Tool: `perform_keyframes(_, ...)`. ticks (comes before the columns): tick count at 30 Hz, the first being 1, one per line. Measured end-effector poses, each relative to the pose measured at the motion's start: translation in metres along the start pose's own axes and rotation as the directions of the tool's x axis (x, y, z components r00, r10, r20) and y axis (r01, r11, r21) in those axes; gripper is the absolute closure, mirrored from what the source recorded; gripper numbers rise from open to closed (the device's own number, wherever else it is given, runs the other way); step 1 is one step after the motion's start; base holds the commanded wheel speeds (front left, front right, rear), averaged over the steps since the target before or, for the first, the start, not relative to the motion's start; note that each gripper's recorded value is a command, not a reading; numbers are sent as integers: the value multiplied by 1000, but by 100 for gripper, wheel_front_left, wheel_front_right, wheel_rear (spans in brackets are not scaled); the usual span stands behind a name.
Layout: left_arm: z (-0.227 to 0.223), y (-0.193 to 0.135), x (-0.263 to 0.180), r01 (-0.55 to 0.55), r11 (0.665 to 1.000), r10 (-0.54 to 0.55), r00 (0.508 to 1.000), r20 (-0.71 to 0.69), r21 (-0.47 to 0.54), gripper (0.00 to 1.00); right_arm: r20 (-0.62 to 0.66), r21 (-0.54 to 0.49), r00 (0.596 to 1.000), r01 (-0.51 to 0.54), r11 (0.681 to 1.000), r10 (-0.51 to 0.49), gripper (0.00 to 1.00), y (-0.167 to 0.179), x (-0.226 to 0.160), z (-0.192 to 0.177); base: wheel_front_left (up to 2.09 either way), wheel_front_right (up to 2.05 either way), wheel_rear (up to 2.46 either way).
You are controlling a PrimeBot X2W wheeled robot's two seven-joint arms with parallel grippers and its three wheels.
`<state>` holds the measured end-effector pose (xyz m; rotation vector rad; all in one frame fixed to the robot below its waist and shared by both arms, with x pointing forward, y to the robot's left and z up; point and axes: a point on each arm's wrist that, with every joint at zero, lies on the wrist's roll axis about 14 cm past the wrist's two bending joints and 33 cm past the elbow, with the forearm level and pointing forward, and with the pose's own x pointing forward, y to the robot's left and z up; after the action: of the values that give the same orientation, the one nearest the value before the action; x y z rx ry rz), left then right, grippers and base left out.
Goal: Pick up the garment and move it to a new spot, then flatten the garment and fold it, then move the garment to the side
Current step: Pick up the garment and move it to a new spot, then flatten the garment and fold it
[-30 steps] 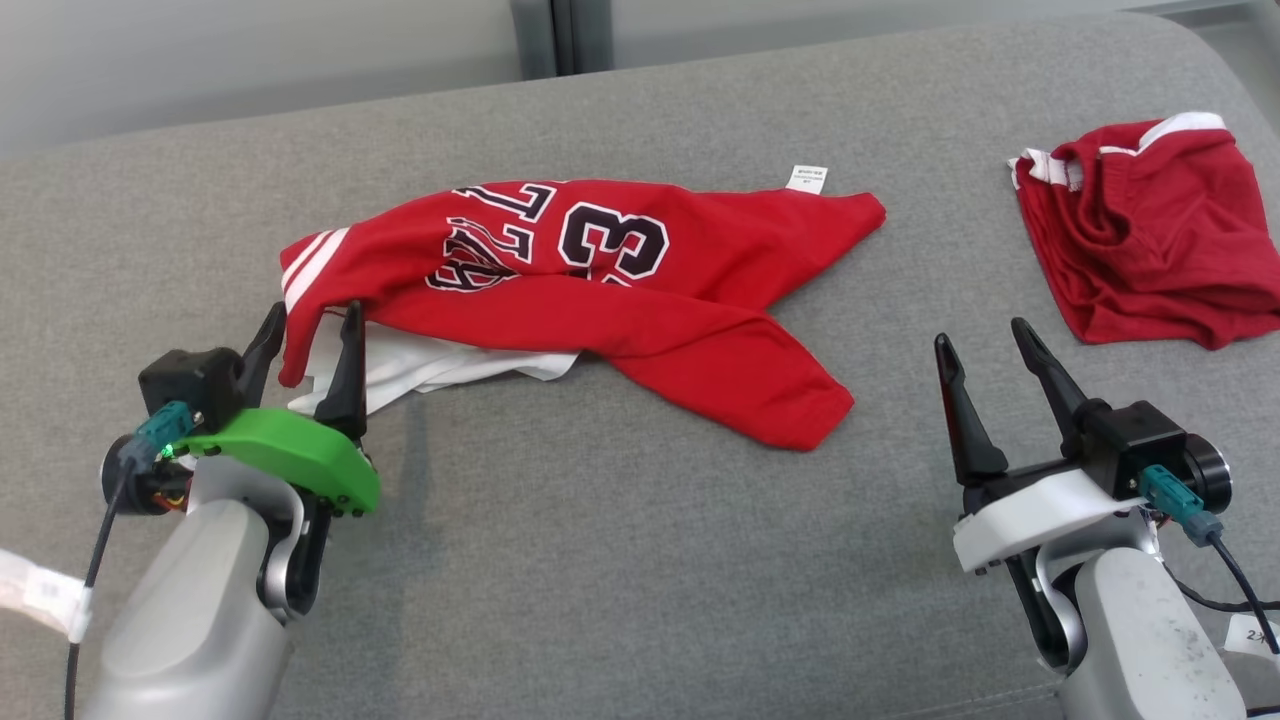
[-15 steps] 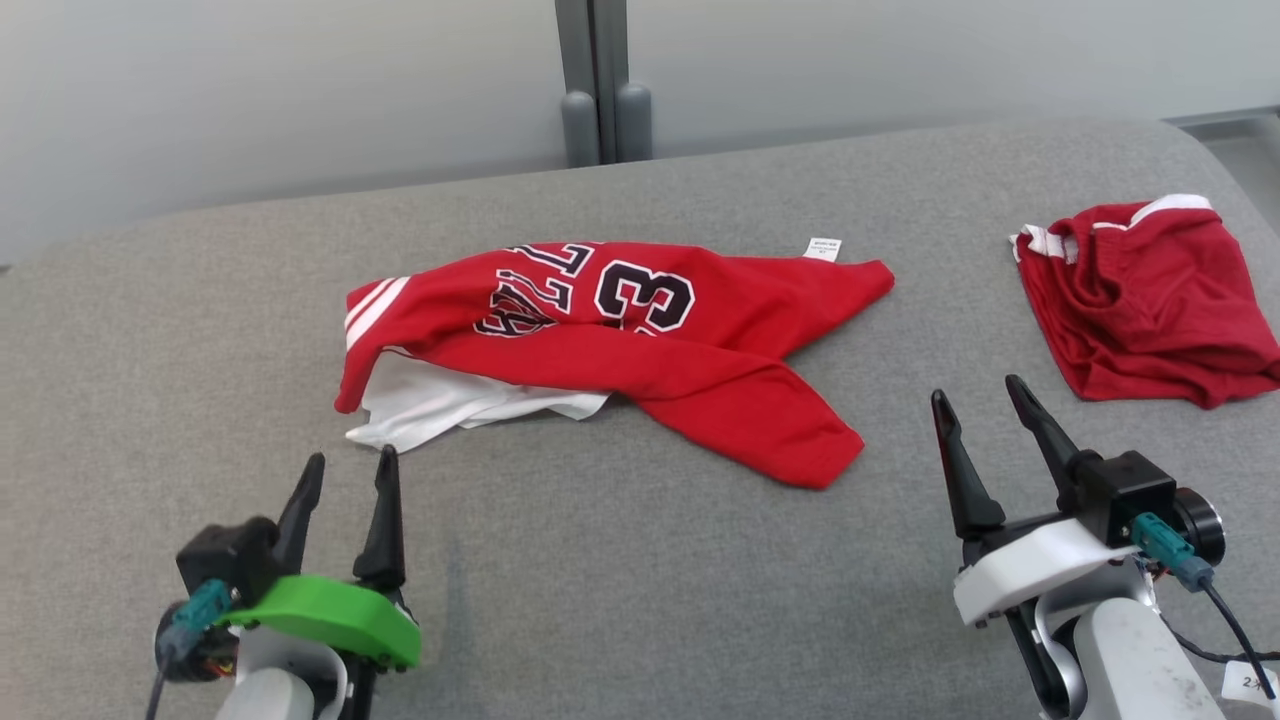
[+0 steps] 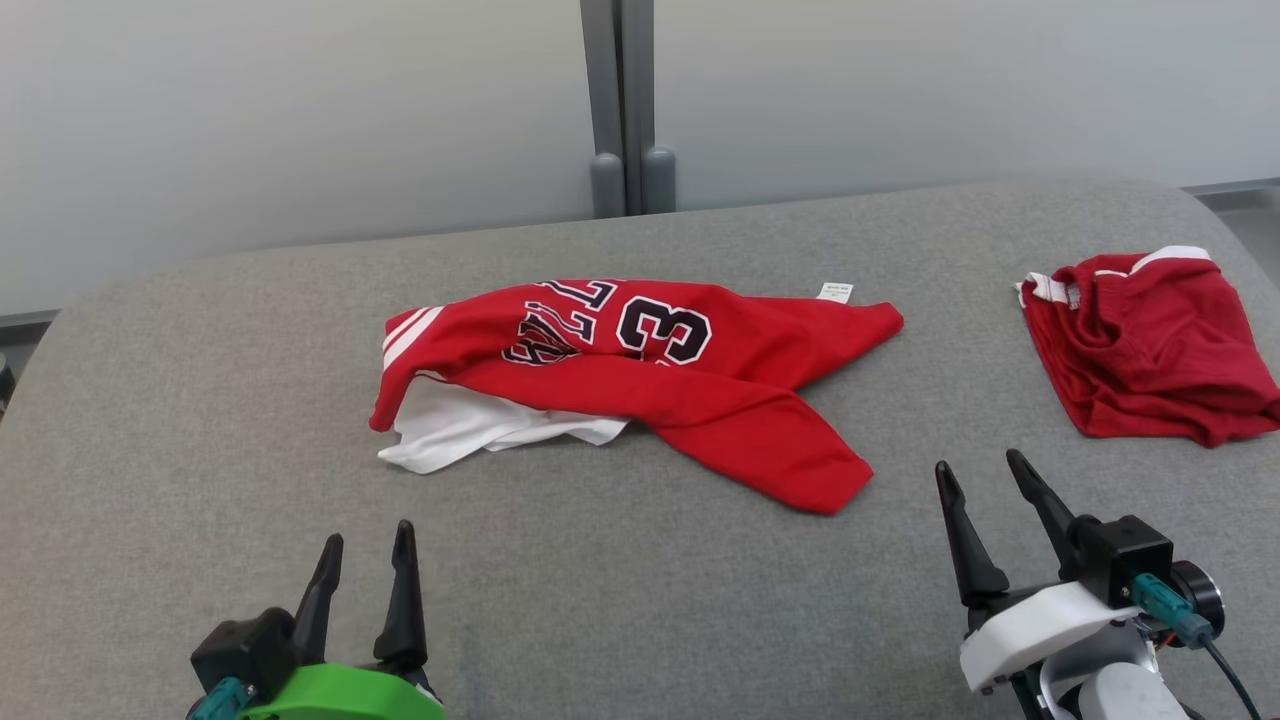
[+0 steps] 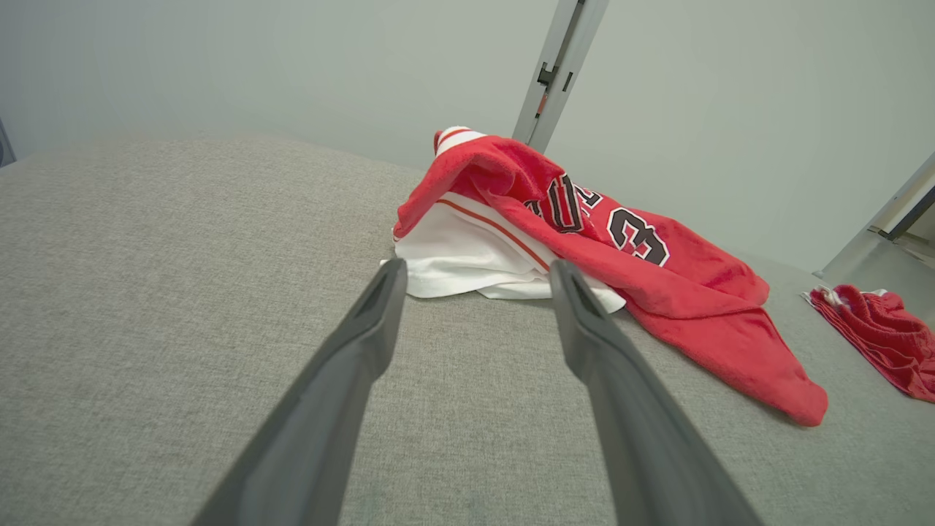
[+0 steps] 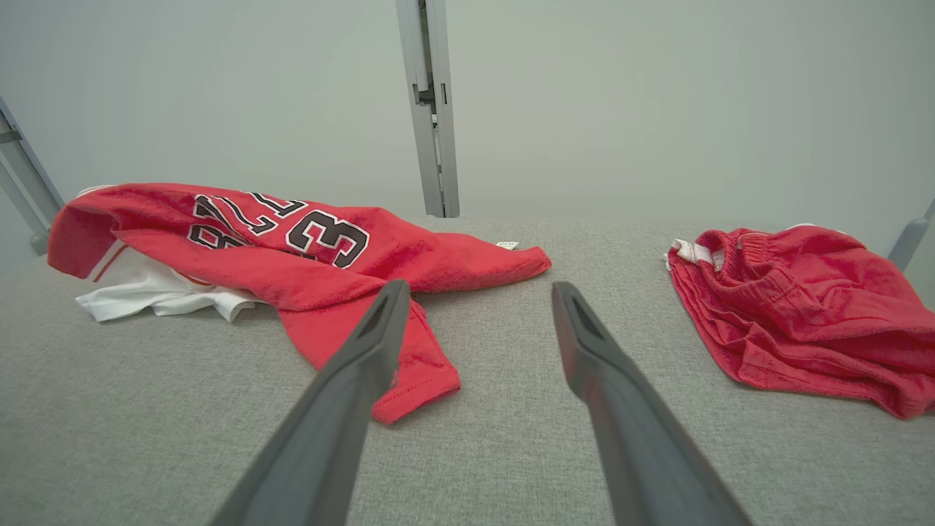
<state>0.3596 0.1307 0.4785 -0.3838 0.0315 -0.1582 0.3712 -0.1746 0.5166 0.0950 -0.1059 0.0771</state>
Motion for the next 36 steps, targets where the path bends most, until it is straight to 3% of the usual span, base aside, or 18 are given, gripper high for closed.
perform_keyframes(26,-4,11,-6,-35,999,35,999,-7,22,0,-26,7,1000,-15,1000,16,0,6,-1,-9,0,0,0)
perform_keyframes(36,-22,26,14,-37,996,44,994,-98,80,0,-34,6,999,-20,1000,20,0,6,5,-11,0,0,0)
